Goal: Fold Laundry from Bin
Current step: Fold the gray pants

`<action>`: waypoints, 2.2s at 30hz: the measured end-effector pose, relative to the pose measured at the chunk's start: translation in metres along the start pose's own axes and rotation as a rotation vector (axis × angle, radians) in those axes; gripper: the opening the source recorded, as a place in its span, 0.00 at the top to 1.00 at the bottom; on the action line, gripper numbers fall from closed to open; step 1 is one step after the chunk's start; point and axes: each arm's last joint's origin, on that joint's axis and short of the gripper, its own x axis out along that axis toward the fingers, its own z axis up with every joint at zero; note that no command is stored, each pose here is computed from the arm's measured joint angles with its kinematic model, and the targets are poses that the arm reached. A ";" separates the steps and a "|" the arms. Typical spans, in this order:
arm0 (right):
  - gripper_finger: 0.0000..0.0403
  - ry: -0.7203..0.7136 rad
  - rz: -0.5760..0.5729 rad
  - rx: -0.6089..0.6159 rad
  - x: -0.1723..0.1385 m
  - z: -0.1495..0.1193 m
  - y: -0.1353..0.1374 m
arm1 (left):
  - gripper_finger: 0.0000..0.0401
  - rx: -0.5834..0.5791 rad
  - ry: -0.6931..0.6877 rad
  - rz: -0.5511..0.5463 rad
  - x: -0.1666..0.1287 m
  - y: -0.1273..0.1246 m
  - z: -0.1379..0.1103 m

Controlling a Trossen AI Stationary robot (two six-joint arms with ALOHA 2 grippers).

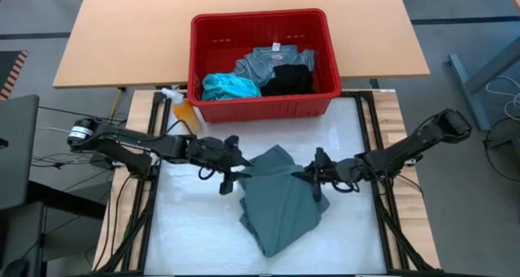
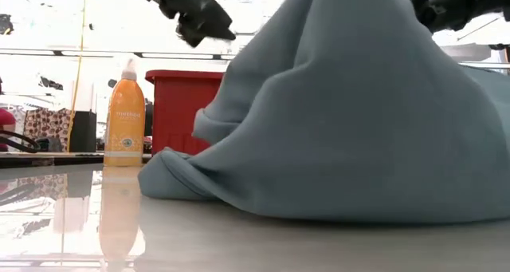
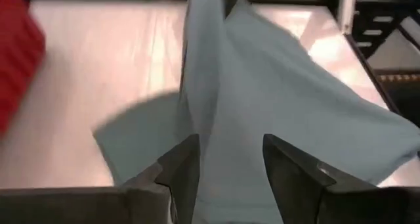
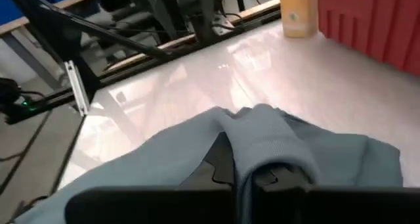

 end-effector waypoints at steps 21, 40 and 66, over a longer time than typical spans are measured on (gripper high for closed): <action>0.94 0.044 -0.028 -0.019 0.014 -0.012 -0.002 | 0.65 -0.984 0.013 -0.236 0.040 -0.062 -0.116; 0.94 0.048 0.007 -0.028 0.014 -0.012 0.000 | 0.40 -1.014 0.001 -0.088 0.060 -0.045 -0.130; 0.94 -0.001 0.042 0.031 0.013 -0.006 0.003 | 0.87 -0.777 -0.254 -0.208 0.103 -0.040 -0.115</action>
